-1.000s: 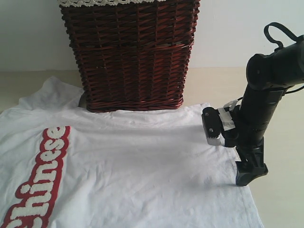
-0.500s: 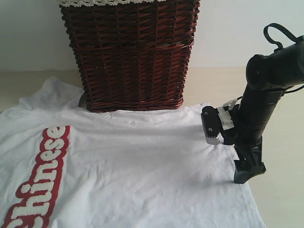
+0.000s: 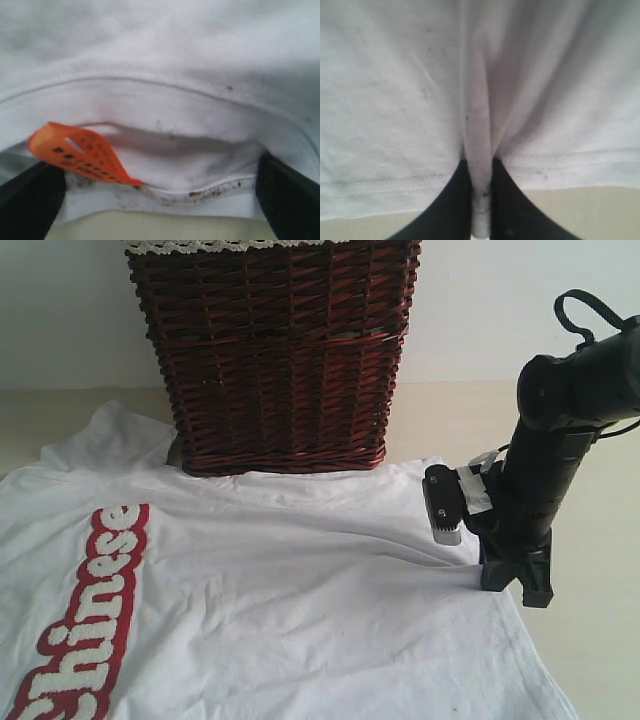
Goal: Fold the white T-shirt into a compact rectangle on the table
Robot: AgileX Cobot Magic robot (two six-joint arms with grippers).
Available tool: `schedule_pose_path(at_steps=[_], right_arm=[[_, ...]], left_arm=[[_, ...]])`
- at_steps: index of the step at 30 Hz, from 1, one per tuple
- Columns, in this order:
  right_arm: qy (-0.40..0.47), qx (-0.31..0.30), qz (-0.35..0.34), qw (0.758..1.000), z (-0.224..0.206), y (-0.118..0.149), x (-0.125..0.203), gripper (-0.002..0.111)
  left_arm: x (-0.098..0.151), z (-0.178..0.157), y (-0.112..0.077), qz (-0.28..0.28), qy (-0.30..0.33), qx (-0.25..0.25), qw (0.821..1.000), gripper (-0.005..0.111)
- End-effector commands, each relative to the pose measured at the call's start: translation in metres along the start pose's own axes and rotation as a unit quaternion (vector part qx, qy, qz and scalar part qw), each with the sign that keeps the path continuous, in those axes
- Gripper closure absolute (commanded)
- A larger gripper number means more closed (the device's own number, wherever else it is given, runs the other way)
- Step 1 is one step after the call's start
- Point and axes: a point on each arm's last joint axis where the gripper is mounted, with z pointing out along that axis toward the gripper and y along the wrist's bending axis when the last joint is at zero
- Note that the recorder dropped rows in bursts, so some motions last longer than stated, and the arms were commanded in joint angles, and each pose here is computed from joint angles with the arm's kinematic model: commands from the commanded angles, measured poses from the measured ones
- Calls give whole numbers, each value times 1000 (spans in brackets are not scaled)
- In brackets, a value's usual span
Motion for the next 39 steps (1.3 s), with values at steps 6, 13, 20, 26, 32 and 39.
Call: schedule_pose_path(at_steps=[6, 13, 20, 26, 32, 39], right_arm=[[8, -20, 5, 1000, 7, 3, 3, 108], [9, -22, 12, 1000, 7, 3, 3, 108], [9, -23, 43, 999, 7, 3, 3, 108], [9, -23, 42, 999, 7, 3, 3, 108], [8, -22, 42, 999, 7, 3, 3, 108], [8, -22, 42, 999, 7, 3, 3, 108]], left_arm=[[0, 16, 1, 1, -4, 0, 1000, 3], [0, 16, 1, 1, -4, 0, 1000, 3], [0, 16, 1, 1, -4, 0, 1000, 3], [0, 16, 1, 1, -4, 0, 1000, 3], [0, 16, 1, 1, -4, 0, 1000, 3], [0, 16, 1, 1, -4, 0, 1000, 3]])
